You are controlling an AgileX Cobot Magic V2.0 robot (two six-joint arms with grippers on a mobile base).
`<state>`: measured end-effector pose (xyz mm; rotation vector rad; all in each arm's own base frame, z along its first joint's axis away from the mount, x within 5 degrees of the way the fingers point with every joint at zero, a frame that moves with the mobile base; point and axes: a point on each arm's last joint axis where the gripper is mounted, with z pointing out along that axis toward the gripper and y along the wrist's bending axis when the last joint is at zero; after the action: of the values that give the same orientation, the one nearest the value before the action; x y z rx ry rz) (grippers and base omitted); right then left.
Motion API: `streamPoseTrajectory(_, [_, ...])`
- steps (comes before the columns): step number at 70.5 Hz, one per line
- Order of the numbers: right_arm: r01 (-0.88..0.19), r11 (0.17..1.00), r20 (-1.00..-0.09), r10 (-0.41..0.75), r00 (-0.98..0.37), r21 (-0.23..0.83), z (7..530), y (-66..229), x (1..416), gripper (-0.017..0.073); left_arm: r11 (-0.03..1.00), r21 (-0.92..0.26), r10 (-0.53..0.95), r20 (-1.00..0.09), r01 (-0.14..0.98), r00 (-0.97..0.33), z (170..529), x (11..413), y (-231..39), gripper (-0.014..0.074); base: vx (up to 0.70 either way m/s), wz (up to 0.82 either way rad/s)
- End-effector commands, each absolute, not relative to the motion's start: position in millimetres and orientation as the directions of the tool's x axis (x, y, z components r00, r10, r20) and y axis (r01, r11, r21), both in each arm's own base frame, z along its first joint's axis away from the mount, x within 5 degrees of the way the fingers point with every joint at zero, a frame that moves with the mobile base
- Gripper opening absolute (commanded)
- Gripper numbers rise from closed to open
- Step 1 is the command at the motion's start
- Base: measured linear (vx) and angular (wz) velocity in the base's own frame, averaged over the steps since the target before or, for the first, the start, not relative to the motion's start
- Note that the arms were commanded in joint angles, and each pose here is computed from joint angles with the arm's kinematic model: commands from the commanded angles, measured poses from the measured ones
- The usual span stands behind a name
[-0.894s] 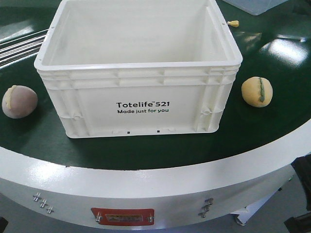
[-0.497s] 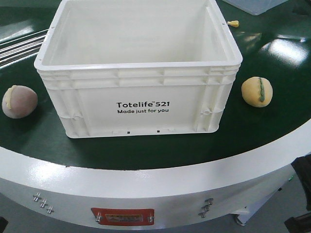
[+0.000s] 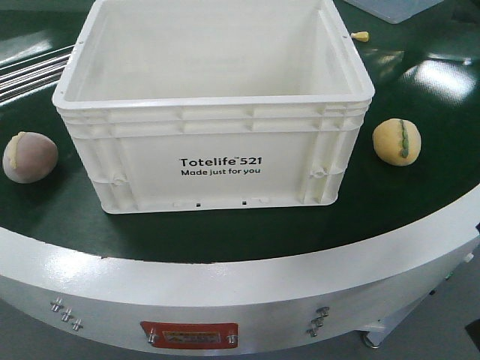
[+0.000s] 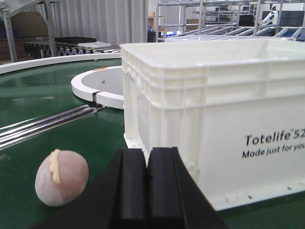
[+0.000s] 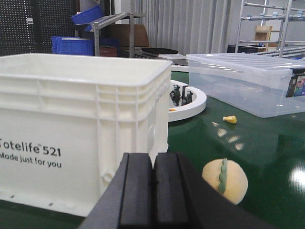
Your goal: Place moving items into box and shelve
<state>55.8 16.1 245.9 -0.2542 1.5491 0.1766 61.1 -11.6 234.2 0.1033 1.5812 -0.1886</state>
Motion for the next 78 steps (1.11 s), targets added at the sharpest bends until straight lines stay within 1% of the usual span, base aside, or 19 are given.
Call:
streamPoseTrajectory(1, [-0.259,0.963,-0.995,-0.051,0.082,-0.070,280,18,65,-0.0015,0.980,-0.056,-0.074,-0.994,0.190,0.086,272,69,-13,-0.0026,0.00,0.00])
streamPoseTrajectory(17, [-0.261,0.959,-0.994,-0.103,0.031,-0.108,342,31,116,-0.0015,0.981,-0.056,-0.071,-0.994,0.185,0.080,337,121,-22,-0.0026,0.00,0.00])
streamPoseTrajectory(24, [-0.263,0.959,-0.994,-0.108,0.014,-0.107,364,39,145,-0.0015,0.981,-0.056,-0.066,-0.996,0.183,0.054,356,149,-28,-0.0026,0.00,0.00])
streamPoseTrajectory(33, [-0.258,0.960,-0.994,-0.101,0.035,-0.107,385,47,173,-0.0015,0.981,-0.058,-0.069,-0.996,0.183,0.052,377,177,-33,-0.0026,0.00,0.00])
streamPoseTrajectory(45, [-0.251,0.962,-0.993,-0.091,0.070,-0.105,395,53,196,-0.0015,0.982,-0.058,-0.064,-0.998,0.181,0.028,380,199,-37,-0.0026,0.00,0.00])
streamPoseTrajectory(53, [-0.250,0.962,-0.993,-0.091,0.069,-0.105,394,53,199,-0.0015,0.982,-0.058,-0.061,-0.998,0.181,0.010,378,201,-37,-0.0026,0.00,0.00])
streamPoseTrajectory(63, [-0.250,0.963,-0.994,-0.087,0.069,-0.102,394,53,199,0.0000,0.982,-0.058,-0.064,-0.998,0.181,0.027,379,201,-37,-0.0003,0.00,0.00])
streamPoseTrajectory(71, [-0.250,0.963,-0.994,-0.087,0.069,-0.102,394,53,199,0.0063,0.982,-0.058,-0.067,-0.997,0.181,0.045,381,201,-37,0.0059,0.00,0.00])
streamPoseTrajectory(75, [-0.250,0.963,-0.994,-0.087,0.070,-0.102,394,53,199,0.0115,0.982,-0.058,-0.068,-0.997,0.181,0.048,381,201,-37,0.0102,0.00,0.00])
streamPoseTrajectory(78, [-0.250,0.963,-0.994,-0.087,0.070,-0.102,394,53,199,0.0174,0.982,-0.058,-0.067,-0.997,0.181,0.047,381,201,-37,0.0150,0.00,0.00])
